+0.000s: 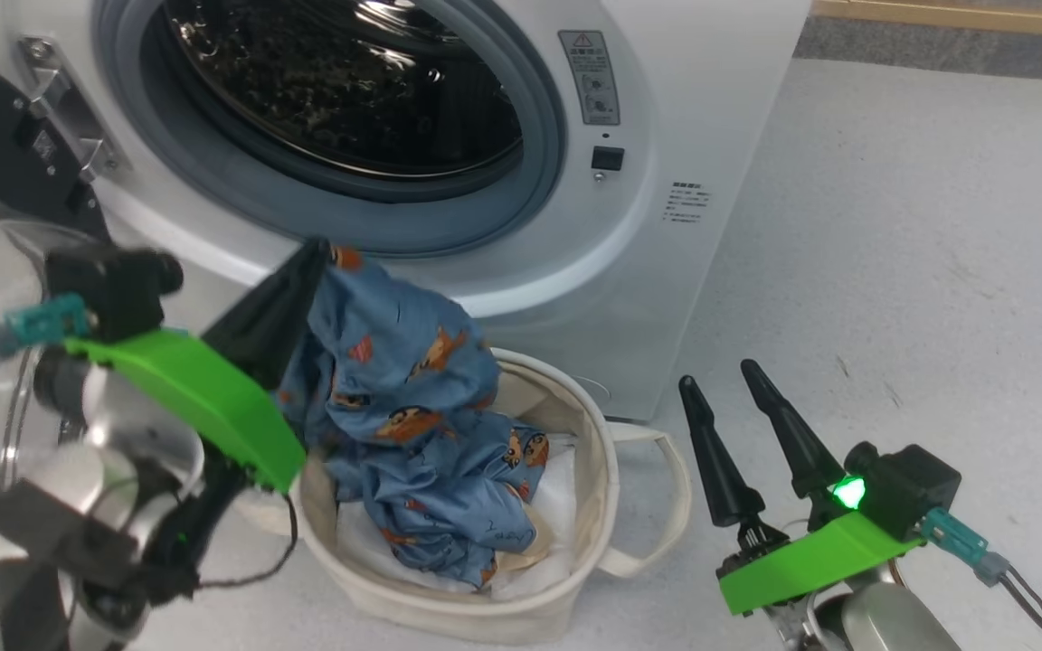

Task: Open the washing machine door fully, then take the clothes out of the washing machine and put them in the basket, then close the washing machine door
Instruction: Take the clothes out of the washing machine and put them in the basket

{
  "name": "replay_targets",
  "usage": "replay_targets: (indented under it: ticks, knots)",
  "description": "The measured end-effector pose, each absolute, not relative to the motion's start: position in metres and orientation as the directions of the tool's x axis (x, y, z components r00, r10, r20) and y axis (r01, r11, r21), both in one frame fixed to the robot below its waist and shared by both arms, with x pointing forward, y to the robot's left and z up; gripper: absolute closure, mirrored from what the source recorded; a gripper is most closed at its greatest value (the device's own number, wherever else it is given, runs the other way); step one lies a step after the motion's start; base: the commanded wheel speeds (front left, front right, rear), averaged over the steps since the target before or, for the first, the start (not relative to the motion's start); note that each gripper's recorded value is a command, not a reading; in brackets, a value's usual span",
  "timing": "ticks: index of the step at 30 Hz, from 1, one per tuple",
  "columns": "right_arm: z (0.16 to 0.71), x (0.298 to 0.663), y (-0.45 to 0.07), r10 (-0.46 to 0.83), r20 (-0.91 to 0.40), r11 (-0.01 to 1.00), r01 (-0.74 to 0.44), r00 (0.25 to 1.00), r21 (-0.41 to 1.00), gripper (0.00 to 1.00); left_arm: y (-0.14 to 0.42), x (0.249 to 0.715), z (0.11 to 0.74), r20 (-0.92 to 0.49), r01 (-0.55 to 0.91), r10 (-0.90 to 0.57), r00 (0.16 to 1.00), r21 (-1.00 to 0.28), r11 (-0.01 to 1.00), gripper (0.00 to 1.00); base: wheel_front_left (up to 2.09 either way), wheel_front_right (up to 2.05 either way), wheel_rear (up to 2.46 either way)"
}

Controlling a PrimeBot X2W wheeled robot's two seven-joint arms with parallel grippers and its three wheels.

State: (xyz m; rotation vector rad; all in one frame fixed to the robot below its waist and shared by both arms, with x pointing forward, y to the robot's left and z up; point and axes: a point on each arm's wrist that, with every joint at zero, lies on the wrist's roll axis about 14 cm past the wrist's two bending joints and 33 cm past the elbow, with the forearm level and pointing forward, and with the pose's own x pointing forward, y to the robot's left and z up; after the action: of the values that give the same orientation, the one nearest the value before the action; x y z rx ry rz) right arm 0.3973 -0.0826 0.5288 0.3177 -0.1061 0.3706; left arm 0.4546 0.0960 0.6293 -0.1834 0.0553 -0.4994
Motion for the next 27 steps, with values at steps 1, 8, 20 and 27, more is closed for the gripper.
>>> replay_targets:
  ticks: [1,8,20,27]
  knots:
    - [0.528,0.397,-0.084,0.335,0.156,0.885,-0.367,0.929,0.286,0.00,0.096,0.454,0.619,-0.028,0.466,-0.480,0.877,-0.199,0.862,1.00,0.00,0.00,0.00]
    - [0.522,0.399,-0.097,0.302,0.141,0.899,-0.331,0.943,0.286,0.00,0.080,0.454,0.573,-0.099,0.461,-0.499,0.861,-0.260,0.848,1.00,0.00,0.00,0.00]
    - [0.516,0.410,-0.107,0.277,0.128,0.910,-0.303,0.952,0.283,0.00,0.045,0.465,0.489,-0.161,0.424,-0.505,0.848,-0.366,0.829,1.00,0.00,0.00,0.00]
    - [0.501,0.419,-0.122,0.243,0.089,0.927,-0.258,0.966,0.273,0.00,0.046,0.482,0.406,-0.315,0.352,-0.458,0.831,-0.338,0.873,1.00,0.00,0.00,0.00]
